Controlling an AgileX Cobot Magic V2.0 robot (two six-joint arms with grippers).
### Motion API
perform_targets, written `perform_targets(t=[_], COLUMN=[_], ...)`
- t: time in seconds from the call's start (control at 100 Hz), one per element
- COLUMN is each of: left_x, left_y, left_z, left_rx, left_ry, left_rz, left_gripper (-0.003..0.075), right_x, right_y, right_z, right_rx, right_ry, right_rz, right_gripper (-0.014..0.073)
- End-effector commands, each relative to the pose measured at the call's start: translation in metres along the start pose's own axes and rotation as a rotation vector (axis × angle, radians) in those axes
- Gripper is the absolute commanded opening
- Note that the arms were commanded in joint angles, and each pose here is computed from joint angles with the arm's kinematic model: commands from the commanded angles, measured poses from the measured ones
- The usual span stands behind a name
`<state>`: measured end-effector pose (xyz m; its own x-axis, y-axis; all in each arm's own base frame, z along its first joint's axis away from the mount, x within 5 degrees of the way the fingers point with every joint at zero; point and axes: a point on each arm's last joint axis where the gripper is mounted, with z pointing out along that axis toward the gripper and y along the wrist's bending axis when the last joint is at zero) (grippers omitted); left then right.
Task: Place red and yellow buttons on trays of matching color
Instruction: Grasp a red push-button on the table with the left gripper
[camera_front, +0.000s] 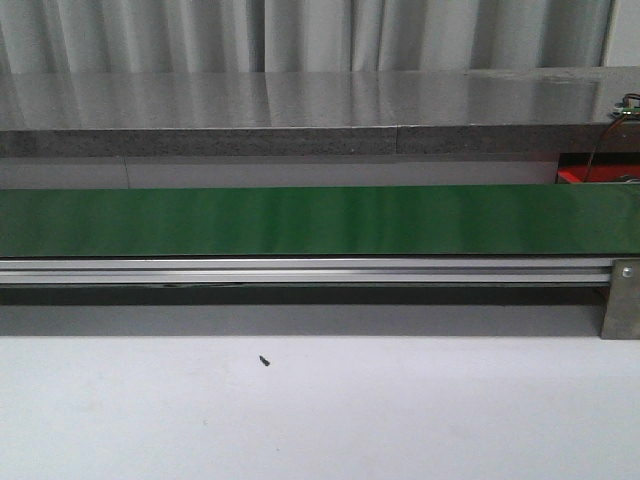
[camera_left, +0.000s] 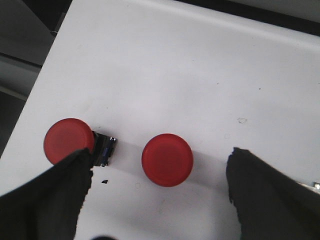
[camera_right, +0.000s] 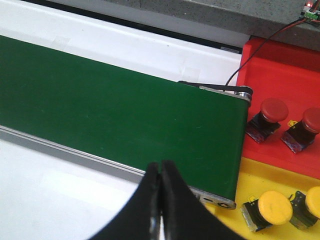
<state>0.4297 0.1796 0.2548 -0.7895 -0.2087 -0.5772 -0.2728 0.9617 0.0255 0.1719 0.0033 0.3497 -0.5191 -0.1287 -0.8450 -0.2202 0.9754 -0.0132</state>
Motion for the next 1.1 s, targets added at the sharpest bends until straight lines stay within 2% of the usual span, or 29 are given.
perform_targets(t=[0.0, 0.56, 1.09], left_x=[-0.020, -0.009, -0.011], left_y=[0.004, 0.004, 0.002], left_z=[-0.023, 0.032, 0.038], left_rx=[-0.024, -0.018, 0.007], left_ry=[-0.125, -0.088, -0.135], left_rz=[-0.008, -0.018, -0.055], left_gripper=[0.0526, 0.0526, 0.0526], right_x=[-0.011, -0.011, -0.011], right_y=[-0.001, -0.001, -0.001], right_z=[-0.007, -0.007, -0.007], right_rx=[0.021, 0.021, 0.021], right_ry=[-0.083, -0.083, -0.083], right_rz=[0.000, 0.000, 0.000], right_gripper=[-0.0118, -0.0118, -0.0118])
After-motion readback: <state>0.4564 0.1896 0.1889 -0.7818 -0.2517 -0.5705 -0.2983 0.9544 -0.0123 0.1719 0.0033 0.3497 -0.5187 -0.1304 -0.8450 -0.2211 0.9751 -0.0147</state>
